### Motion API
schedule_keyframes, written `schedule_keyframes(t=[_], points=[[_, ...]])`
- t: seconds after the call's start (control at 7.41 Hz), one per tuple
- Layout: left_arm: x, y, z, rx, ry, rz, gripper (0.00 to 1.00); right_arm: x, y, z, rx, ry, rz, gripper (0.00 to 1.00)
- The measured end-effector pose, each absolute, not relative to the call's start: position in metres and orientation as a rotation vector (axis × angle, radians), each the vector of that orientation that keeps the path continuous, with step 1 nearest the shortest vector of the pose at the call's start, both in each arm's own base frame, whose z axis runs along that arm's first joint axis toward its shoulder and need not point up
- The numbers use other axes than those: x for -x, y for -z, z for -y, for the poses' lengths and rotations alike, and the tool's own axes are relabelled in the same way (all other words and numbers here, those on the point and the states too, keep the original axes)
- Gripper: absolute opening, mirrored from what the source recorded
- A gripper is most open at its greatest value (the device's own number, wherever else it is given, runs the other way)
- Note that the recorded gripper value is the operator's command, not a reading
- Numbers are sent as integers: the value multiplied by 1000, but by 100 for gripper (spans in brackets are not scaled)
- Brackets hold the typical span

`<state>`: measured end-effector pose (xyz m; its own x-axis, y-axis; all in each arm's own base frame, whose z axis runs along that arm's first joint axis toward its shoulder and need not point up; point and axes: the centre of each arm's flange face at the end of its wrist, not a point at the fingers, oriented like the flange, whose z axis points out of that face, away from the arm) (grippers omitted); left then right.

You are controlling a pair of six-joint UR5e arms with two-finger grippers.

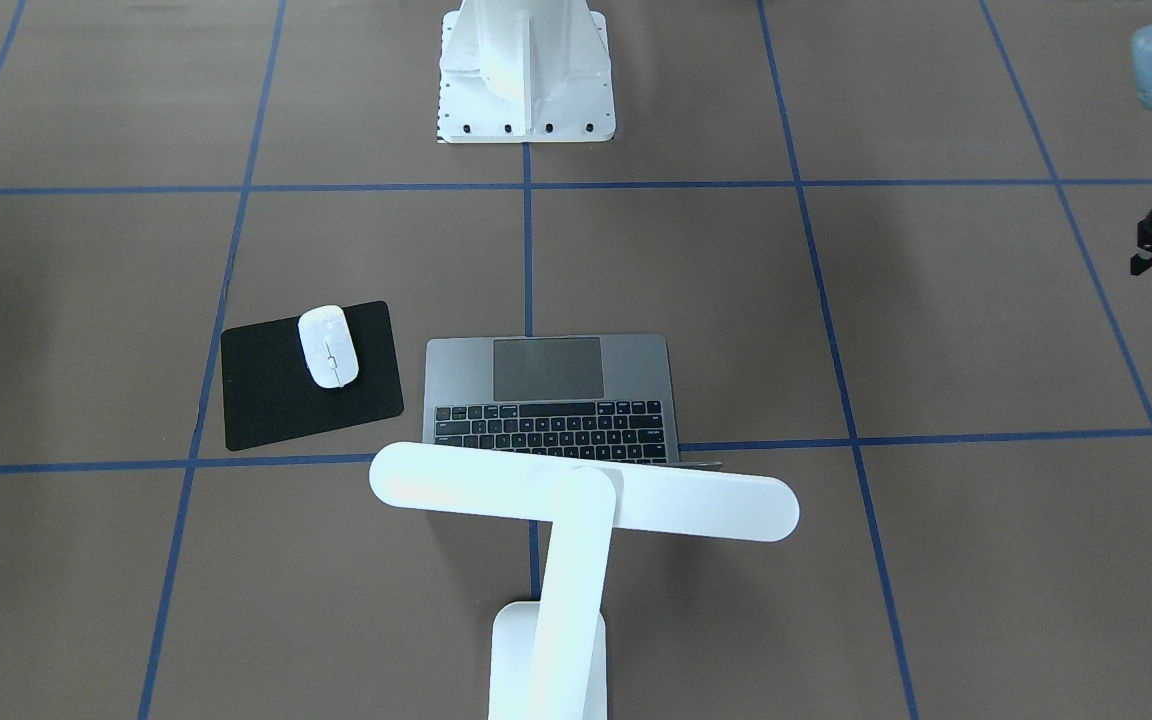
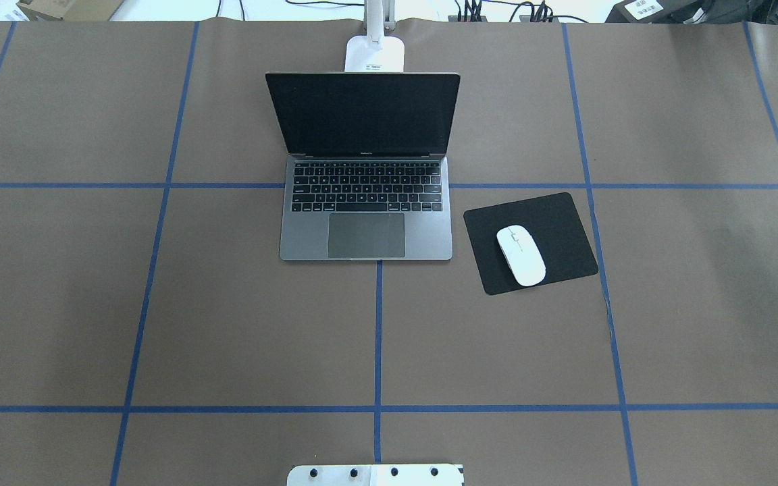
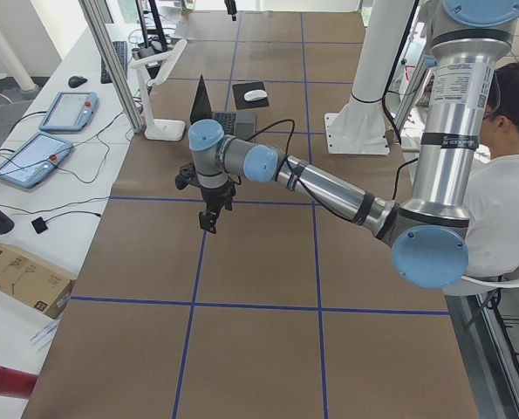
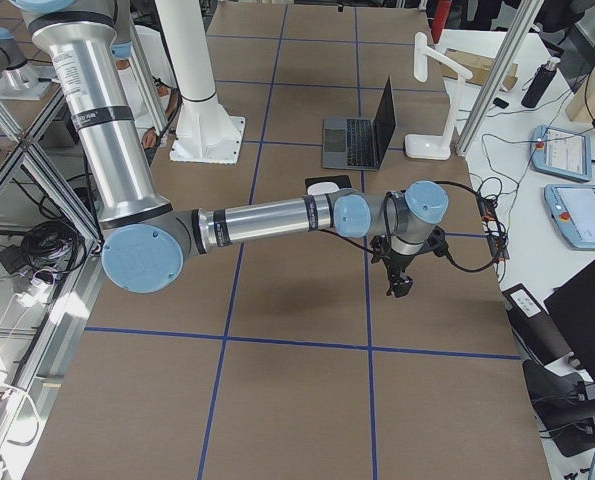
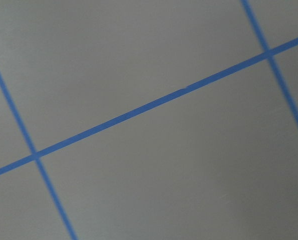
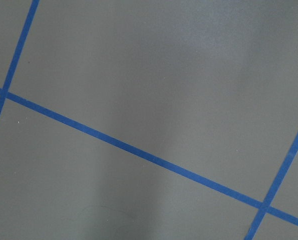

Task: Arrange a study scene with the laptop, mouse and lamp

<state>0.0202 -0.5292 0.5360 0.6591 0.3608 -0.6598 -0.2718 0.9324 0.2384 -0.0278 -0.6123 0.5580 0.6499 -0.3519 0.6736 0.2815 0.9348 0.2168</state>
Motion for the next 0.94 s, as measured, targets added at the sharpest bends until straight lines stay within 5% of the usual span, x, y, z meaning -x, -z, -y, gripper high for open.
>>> schedule_keyframes(t=[0.4, 0.94], points=[[32, -590, 519, -101, -299, -805, 100, 20, -551, 602, -116, 349, 781, 100], [34, -575, 518, -106, -193, -804, 100, 7, -574, 559, -95, 329, 768, 100]])
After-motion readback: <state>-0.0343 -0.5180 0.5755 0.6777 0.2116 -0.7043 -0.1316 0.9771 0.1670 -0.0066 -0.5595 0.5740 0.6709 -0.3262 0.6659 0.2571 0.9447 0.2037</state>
